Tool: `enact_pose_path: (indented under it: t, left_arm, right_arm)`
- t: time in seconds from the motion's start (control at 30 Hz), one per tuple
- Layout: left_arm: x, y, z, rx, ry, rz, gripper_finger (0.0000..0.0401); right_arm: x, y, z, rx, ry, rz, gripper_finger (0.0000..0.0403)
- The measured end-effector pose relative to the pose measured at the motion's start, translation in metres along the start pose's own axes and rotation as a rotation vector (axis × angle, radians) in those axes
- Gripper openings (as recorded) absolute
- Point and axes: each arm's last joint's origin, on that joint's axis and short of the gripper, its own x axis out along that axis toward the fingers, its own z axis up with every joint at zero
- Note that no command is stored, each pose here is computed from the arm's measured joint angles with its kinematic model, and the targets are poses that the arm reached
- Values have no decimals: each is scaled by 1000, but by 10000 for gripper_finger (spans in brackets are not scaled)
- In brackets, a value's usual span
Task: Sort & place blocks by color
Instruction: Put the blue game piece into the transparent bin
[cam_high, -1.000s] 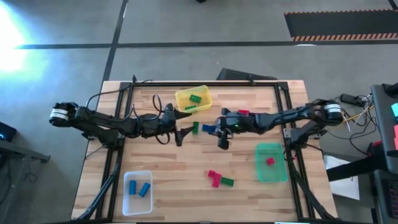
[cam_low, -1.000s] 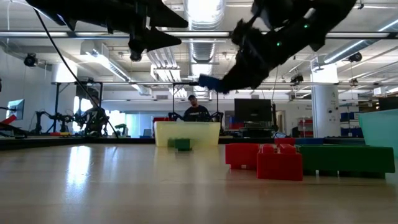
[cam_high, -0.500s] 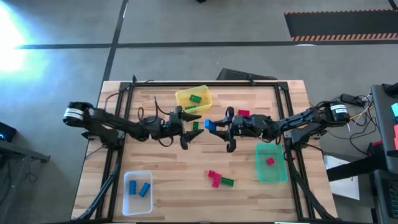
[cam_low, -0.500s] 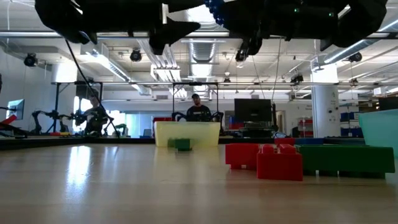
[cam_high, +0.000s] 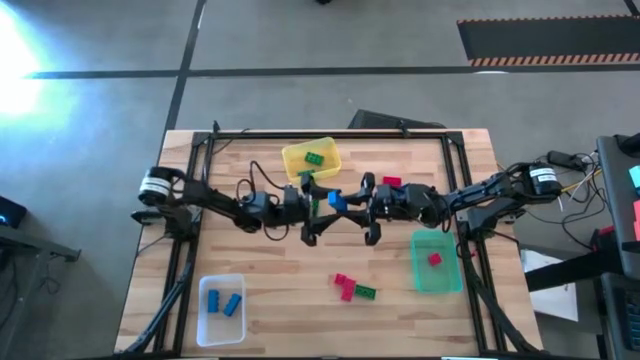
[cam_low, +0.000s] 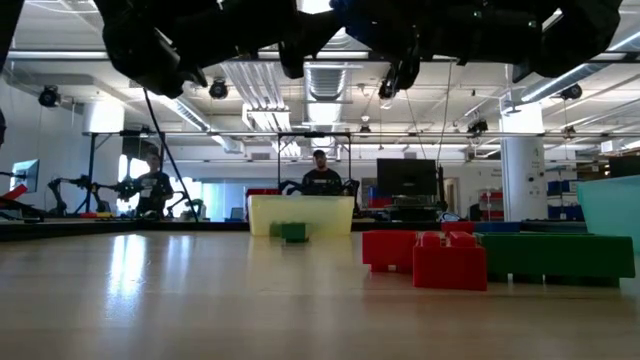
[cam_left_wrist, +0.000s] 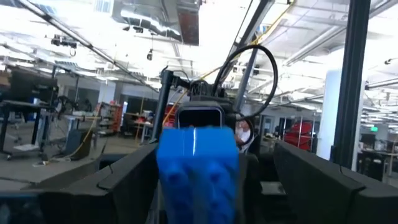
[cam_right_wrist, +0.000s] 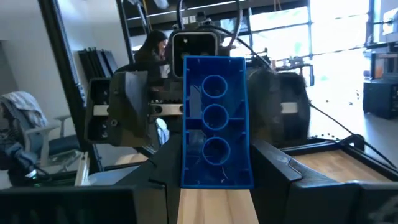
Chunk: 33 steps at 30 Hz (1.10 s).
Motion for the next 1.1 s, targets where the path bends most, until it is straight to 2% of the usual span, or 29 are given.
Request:
enact_pose_path:
  t: [0.1,0.2,0.3,0.43,0.47,0.6,0.83,0.97,1.1]
  left_arm:
    - [6,-1,-1,39,-7,0,289]
    - [7,-1,0,37,-7,-1,268]
    - [6,-1,1,33,-7,1,220]
    - [6,-1,2,9,4,17,124]
    - [6,-1,2,2,13,22,115]
    - [6,-1,1,-17,55,28,118]
    - [5,-8,10,-59,142,35,118]
    - [-3,-15,22,-121,341,126,118]
    - [-24,-30,40,-260,542,228,118]
  right_arm:
    - [0,0,0,-2,5,0,123]
    - [-1,0,-2,-13,11,1,123]
    - [-1,0,-2,-30,13,3,123]
    - [-1,0,-2,-38,14,7,123]
    - [-1,0,-3,-37,16,6,123]
    - [-1,0,-5,-37,35,-1,136]
    - [-3,0,-4,-42,58,-7,252]
    - [-9,0,4,-24,100,-24,298]
    - [-17,0,16,-25,131,-71,319]
